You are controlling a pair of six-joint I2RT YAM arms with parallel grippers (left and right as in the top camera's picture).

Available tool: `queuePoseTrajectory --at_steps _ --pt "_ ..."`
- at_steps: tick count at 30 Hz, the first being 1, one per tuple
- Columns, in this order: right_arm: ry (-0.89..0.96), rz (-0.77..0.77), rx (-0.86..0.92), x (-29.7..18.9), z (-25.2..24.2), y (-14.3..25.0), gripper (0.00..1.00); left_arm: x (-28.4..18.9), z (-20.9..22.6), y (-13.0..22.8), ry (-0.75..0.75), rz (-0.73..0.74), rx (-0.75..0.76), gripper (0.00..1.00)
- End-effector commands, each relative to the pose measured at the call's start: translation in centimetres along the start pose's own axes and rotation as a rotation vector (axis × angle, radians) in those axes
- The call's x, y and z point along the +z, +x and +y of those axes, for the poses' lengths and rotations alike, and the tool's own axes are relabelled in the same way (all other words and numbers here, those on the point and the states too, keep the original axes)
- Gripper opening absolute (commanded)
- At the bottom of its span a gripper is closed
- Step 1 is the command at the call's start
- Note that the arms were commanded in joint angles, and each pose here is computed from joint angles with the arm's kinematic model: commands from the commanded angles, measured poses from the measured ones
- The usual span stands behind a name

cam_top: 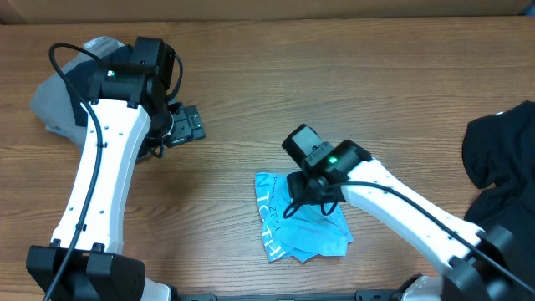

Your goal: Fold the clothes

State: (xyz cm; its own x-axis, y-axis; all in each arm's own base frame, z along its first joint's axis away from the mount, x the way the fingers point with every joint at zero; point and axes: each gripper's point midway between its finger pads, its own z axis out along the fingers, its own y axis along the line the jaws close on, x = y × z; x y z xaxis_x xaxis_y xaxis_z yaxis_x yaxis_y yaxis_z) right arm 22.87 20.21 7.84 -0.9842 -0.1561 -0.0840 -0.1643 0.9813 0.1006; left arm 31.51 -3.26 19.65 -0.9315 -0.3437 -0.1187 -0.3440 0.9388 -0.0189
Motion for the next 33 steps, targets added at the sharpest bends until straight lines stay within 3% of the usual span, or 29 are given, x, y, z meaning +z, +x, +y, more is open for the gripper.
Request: queuePoseTrajectory --at_steps 1,5,8,15,21,22,24,27,33 --pt "-0.055 0.046 -0.046 1.1 1.0 0.5 0.61 -0.7 -1.7 0.0 0.101 0.011 -0.027 1.00" --pt "-0.082 0.051 -0.083 1.5 1.5 0.4 0.21 -0.7 -1.8 0.0 0.109 0.012 -0.028 1.00" --pt "-0.068 0.021 -0.118 0.9 1.1 0.1 0.04 -0.7 -1.8 0.0 0.108 0.012 -0.027 1.00" --pt "0.190 -0.088 -0.008 -3.1 -3.9 -0.5 0.04 -0.7 -1.8 0.0 0.108 0.011 -0.027 1.00" --pt "0.184 -0.081 0.008 -3.9 -4.2 0.2 0.04 -0.7 -1.8 -0.1 0.109 0.008 -0.027 1.00" --pt "0.167 -0.073 0.000 -3.7 -3.9 0.3 0.09 -0.7 -1.8 -0.1 0.109 0.008 -0.026 1.00" --pt "0.057 -0.058 -0.091 -3.3 -1.8 0.3 0.31 -0.7 -1.8 -0.1 0.109 0.008 -0.027 1.00" --pt "-0.099 -0.082 -0.161 -2.6 1.2 -0.4 0.50 -0.7 -1.9 -0.2 0.113 0.001 -0.027 1.00" --pt "-0.107 -0.073 -0.161 0.3 1.3 -0.6 0.55 -0.7 -1.9 -0.3 0.114 -0.001 -0.027 1.00"
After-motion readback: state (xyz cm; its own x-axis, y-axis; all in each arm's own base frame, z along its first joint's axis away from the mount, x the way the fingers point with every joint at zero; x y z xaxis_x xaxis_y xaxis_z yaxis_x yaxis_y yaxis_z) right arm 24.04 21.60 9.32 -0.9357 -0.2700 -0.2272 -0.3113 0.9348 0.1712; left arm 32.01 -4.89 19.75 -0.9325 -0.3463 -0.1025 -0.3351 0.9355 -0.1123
